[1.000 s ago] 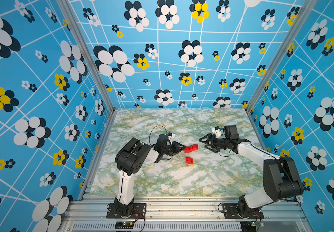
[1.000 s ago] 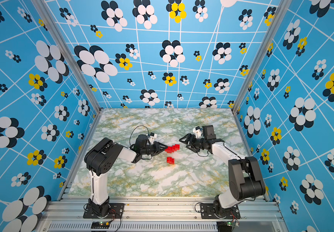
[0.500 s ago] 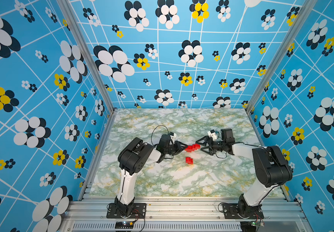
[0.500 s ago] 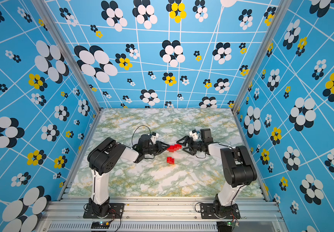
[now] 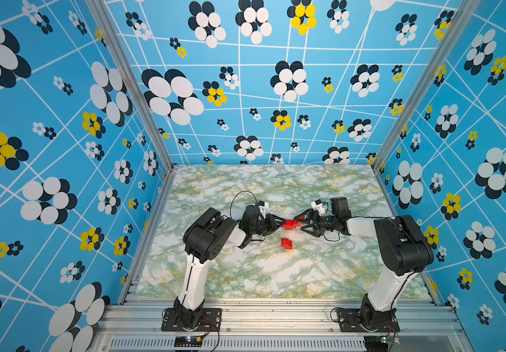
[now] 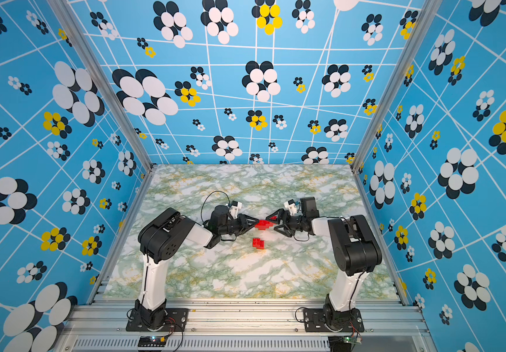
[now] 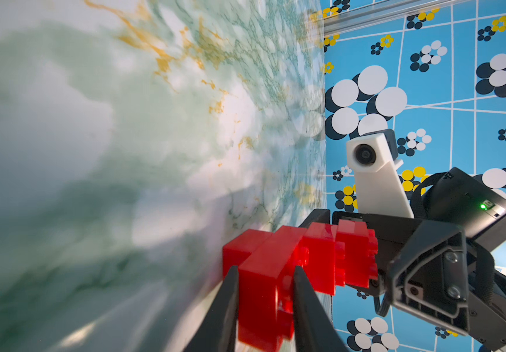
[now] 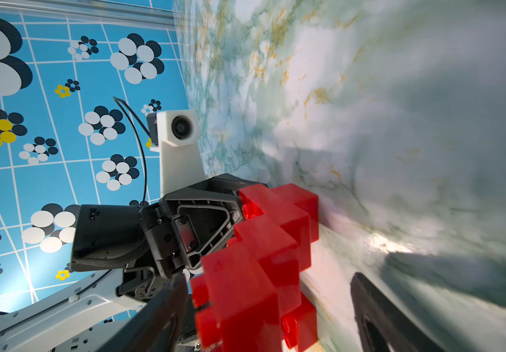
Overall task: Assemble the letter v with lego
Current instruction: Adjust the lego brick at the center of the board.
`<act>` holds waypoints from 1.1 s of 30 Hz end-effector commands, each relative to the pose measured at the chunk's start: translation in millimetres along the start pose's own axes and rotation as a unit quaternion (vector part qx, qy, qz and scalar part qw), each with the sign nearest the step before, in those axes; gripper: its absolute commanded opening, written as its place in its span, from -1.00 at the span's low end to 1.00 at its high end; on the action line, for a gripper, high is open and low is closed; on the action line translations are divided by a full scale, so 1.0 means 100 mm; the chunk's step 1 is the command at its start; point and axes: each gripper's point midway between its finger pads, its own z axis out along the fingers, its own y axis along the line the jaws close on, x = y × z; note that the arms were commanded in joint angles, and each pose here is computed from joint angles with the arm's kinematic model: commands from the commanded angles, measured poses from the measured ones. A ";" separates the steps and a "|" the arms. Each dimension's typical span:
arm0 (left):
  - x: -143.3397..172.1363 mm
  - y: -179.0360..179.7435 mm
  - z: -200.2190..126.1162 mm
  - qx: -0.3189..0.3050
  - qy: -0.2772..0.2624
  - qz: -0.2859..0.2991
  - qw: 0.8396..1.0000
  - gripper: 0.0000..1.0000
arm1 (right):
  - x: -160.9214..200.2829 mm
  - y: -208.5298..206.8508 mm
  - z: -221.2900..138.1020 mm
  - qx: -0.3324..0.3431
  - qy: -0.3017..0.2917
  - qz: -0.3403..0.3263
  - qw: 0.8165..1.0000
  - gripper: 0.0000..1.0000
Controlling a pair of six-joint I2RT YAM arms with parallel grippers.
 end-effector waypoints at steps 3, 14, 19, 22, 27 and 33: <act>0.02 0.08 0.06 -0.010 0.002 -0.007 1.000 -1.00 | -0.04 0.04 0.05 0.008 0.004 -0.011 1.000 0.69; 0.06 0.11 0.05 -0.011 0.003 -0.008 1.000 -0.98 | -0.06 0.05 0.09 0.016 0.009 -0.016 1.000 0.52; 0.06 0.10 0.06 -0.010 0.005 -0.007 1.000 -0.84 | -0.06 0.05 0.10 0.021 0.012 -0.018 1.000 0.47; 0.07 0.10 0.06 -0.009 0.006 -0.007 1.000 -0.72 | -0.06 0.05 0.11 0.024 0.015 -0.019 0.999 0.43; 0.08 0.09 0.05 -0.009 0.006 -0.006 1.000 -0.59 | -0.06 0.06 0.12 0.025 0.016 -0.019 0.999 0.41; 0.07 0.08 0.05 -0.007 0.005 -0.003 1.000 -0.43 | -0.04 0.05 0.12 0.031 0.019 -0.017 0.999 0.35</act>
